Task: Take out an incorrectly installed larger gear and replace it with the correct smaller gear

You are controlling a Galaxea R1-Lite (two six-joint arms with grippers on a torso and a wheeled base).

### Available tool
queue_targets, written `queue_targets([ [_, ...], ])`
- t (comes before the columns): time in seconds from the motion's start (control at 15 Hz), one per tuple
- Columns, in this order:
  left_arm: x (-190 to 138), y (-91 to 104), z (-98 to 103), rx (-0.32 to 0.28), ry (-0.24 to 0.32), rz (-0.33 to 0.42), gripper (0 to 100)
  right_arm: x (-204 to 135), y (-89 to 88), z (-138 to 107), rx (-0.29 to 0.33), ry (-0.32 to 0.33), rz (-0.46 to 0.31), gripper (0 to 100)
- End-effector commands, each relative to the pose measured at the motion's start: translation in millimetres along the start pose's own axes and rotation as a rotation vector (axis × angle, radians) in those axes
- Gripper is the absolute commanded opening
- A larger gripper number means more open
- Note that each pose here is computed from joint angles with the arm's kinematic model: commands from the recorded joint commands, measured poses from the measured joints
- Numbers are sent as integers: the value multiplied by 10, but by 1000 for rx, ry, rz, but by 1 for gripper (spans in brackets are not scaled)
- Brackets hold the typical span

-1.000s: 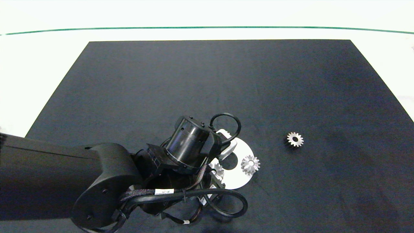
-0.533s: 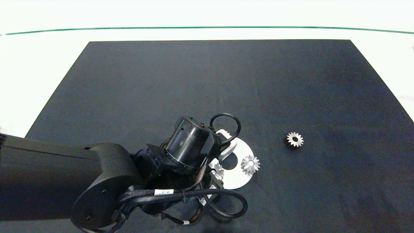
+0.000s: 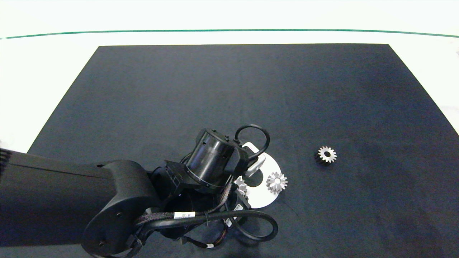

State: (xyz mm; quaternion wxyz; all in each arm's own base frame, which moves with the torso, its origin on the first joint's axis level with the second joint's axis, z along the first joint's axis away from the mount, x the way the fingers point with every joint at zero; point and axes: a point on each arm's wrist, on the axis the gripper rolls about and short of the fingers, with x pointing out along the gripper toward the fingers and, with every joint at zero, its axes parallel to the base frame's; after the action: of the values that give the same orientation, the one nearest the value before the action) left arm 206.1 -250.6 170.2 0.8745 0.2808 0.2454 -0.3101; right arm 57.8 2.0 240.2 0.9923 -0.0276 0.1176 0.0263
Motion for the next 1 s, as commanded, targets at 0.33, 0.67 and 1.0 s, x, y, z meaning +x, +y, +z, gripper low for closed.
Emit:
queue_targets([
  [0.33,33,-54,-14,11,10,-10,39,8,0,-1,1,4,1,100],
  [0.67,31,-55,-23,13,12,-10,30,8,0,-1,-1,4,1,100],
  [1.0,15,-52,-17,13,8,-4,25,4,0,-2,1,4,1,100],
])
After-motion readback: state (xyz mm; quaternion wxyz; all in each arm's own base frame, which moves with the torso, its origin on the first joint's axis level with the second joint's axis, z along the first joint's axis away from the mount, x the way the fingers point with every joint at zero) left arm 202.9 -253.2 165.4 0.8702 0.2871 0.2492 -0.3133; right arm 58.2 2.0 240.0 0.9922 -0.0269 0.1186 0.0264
